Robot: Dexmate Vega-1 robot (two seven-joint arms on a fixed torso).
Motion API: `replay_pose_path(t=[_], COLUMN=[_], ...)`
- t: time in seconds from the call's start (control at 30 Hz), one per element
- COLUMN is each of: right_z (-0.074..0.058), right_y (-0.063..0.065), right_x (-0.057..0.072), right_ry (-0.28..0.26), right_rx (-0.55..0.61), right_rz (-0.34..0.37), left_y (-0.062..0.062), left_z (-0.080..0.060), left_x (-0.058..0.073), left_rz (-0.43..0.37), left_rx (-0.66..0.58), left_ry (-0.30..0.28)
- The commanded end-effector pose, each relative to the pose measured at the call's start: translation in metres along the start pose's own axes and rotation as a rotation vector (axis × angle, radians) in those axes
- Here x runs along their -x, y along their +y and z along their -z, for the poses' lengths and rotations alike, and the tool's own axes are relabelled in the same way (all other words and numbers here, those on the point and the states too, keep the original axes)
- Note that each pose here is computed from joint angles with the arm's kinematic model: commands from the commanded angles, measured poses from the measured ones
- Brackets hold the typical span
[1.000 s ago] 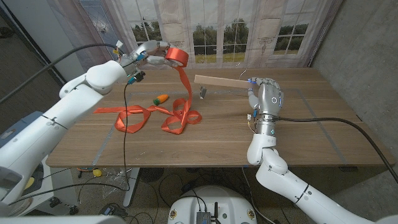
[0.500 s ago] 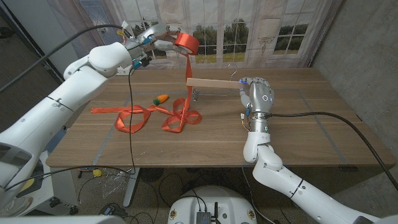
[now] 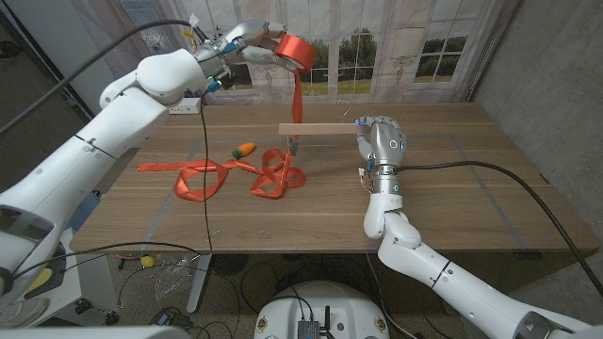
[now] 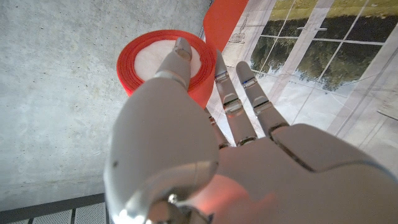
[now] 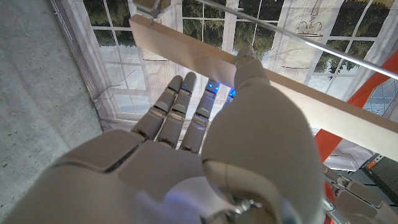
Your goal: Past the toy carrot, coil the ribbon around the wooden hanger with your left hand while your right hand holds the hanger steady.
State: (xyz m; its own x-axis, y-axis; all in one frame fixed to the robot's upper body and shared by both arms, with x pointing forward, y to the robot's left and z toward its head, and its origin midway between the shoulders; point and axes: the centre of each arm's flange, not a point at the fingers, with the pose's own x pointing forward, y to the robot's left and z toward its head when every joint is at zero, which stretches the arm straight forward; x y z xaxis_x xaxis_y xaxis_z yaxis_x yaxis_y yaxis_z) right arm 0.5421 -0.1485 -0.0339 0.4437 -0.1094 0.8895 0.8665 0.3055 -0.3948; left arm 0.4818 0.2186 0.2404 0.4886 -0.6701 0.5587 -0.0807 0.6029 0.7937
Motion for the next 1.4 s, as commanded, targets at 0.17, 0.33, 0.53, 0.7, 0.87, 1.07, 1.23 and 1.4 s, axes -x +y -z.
replay_pose_path(t=[0.17,0.33,0.53,0.7,0.87,1.07,1.23,1.4], right_z=[-0.007,-0.010,-0.014,-0.018,-0.020,-0.023,-0.025,-0.025], right_y=[0.017,0.021,0.024,0.026,0.028,0.028,0.028,0.028], right_x=[-0.017,-0.021,-0.025,-0.028,-0.030,-0.035,-0.040,-0.045], right_ry=[0.028,0.044,0.097,0.156,0.207,0.269,0.315,0.352], right_rx=[0.003,-0.001,0.017,0.038,0.044,0.045,0.050,0.041], right_rz=[-0.027,-0.038,-0.054,-0.067,-0.072,-0.068,-0.068,-0.036], left_y=[-0.013,-0.019,-0.024,-0.029,-0.036,-0.046,-0.053,-0.064], left_z=[-0.040,-0.049,-0.057,-0.064,-0.069,-0.072,-0.069,-0.067], left_x=[-0.014,-0.015,-0.016,-0.015,-0.013,-0.010,-0.007,-0.002], left_rz=[0.040,0.049,0.061,0.071,0.086,0.107,0.119,0.148], left_rx=[0.009,0.005,0.009,0.013,0.021,0.062,0.110,0.176], left_ry=[-0.148,-0.181,-0.203,-0.224,-0.245,-0.275,-0.295,-0.318])
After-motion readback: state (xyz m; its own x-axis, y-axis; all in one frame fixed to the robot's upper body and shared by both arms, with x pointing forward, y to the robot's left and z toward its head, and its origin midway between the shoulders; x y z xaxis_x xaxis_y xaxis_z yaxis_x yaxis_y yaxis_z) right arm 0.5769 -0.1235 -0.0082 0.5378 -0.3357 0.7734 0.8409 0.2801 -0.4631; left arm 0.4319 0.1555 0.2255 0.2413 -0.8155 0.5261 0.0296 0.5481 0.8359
